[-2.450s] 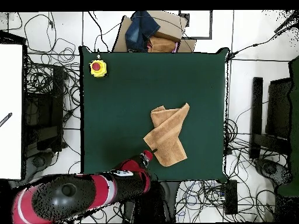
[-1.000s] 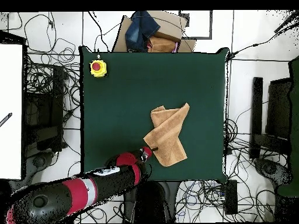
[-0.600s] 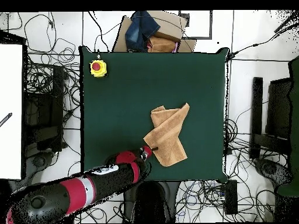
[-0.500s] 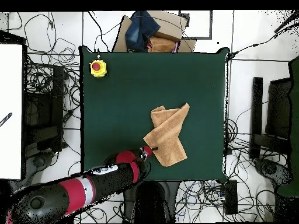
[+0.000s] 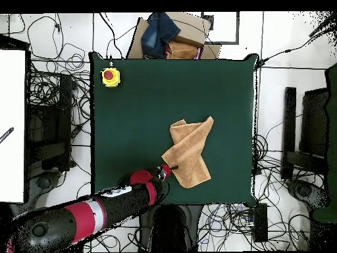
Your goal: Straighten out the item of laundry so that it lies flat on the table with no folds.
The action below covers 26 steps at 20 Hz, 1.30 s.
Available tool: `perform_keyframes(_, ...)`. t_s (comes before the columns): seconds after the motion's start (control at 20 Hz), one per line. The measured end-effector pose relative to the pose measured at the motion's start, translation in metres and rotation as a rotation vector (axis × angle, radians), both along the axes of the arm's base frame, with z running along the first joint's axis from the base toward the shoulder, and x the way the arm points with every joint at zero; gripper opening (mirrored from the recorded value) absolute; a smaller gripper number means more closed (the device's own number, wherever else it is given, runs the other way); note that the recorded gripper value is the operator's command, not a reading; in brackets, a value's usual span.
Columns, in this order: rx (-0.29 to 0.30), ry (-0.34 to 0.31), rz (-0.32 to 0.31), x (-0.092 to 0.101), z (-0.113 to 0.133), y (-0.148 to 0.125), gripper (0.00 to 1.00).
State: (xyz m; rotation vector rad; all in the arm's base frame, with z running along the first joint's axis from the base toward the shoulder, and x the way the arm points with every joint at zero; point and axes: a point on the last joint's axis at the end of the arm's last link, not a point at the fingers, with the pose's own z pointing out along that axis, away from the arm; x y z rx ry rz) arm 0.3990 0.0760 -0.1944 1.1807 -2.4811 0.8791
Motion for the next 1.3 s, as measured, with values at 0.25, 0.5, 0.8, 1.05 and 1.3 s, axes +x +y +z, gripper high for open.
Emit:
perform_keyframes(0.25, 0.001, 0.003, 0.007, 0.0, 0.0, 0.0, 1.0)
perform_keyframes(0.5, 0.001, 0.003, 0.006, 0.0, 0.0, 0.0, 1.0)
perform_keyframes(0.8, 0.008, 0.019, -0.02, 0.004, 0.0, -0.002, 1.0)
perform_keyframes(1.05, 0.042, 0.101, -0.11, 0.019, 0.002, -0.002, 1.0)
perform_keyframes(1.3, 0.072, 0.156, -0.144, 0.038, 0.005, 0.014, 1.0)
